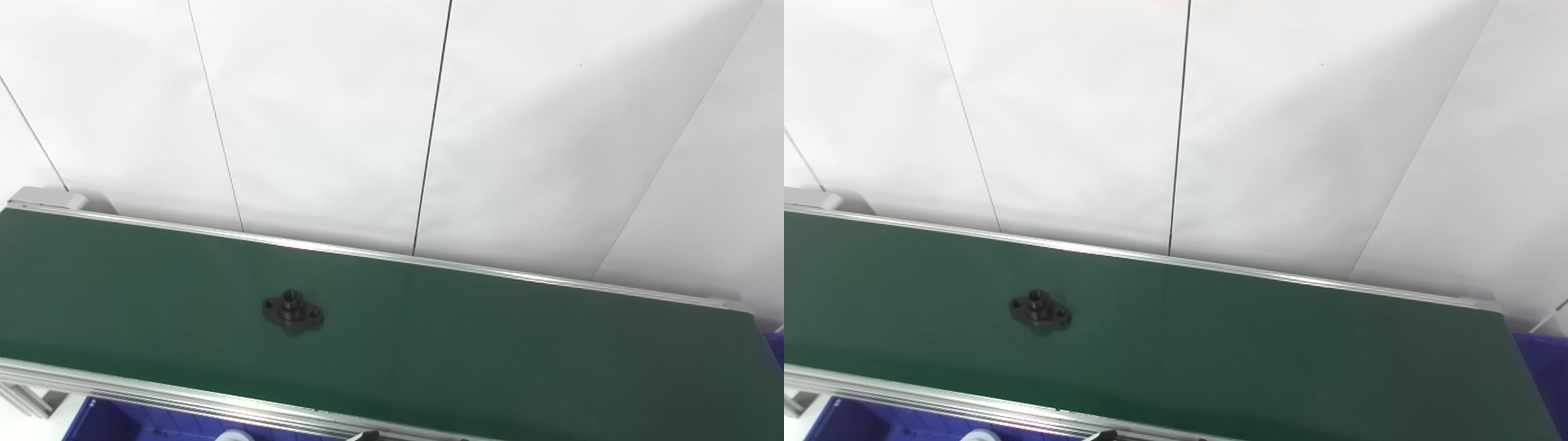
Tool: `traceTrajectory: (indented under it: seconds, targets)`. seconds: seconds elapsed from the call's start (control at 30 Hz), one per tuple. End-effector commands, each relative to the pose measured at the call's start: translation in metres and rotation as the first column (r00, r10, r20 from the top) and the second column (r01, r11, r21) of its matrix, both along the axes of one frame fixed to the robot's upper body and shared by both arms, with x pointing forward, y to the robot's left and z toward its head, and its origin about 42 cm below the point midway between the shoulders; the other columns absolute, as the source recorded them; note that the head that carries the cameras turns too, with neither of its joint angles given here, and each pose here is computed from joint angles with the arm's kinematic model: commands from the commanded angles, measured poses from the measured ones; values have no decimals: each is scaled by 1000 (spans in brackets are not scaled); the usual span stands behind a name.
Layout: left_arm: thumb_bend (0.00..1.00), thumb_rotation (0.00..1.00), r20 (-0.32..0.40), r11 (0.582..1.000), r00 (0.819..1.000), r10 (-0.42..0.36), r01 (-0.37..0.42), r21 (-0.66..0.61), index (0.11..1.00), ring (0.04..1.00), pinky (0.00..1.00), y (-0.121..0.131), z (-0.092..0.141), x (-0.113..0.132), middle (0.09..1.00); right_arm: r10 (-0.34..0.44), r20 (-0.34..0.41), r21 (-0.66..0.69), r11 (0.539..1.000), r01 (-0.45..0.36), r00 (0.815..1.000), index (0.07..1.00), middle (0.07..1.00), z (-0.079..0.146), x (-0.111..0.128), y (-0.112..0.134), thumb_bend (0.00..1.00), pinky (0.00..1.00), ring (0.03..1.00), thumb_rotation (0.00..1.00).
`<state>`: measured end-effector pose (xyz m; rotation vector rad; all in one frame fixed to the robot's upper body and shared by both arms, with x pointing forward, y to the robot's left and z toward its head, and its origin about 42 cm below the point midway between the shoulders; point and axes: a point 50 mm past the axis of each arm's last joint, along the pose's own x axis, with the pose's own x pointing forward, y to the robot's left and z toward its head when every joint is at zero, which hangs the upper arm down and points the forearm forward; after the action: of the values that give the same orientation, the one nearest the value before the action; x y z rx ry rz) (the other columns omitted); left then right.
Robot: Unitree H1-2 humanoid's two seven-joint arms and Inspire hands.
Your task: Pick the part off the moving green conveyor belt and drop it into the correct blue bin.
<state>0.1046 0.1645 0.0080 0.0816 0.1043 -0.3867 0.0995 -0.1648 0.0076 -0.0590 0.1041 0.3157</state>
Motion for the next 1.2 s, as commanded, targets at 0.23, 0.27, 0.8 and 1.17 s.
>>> traceTrajectory:
  seconds: [0.23, 0.27, 0.8, 1.17]
  targets:
    - [954, 801, 83, 1000, 997, -6, 8, -18, 887, 883, 780, -6, 14, 3, 887, -15, 152, -23, 1000, 19, 988, 963, 950, 34, 3, -2, 859, 932, 921, 892]
    - [954, 800, 85, 1000, 996, -5, 7, -21, 887, 883, 780, -6, 15, 4, 887, -16, 183, -29, 999, 22, 983, 961, 948, 42, 4, -3, 853, 932, 918, 888]
    - [963, 828, 131, 1000, 991, -12, 12, -2, 920, 901, 815, -3, 27, 7, 913, -12, 537, -218, 964, 153, 844, 959, 958, 143, 93, -3, 817, 858, 933, 778]
    - [985, 772, 122, 999, 993, -4, 9, -47, 924, 912, 844, -8, 30, 5, 923, 96, 528, -463, 866, 191, 844, 931, 922, 162, 166, -1, 814, 733, 866, 757]
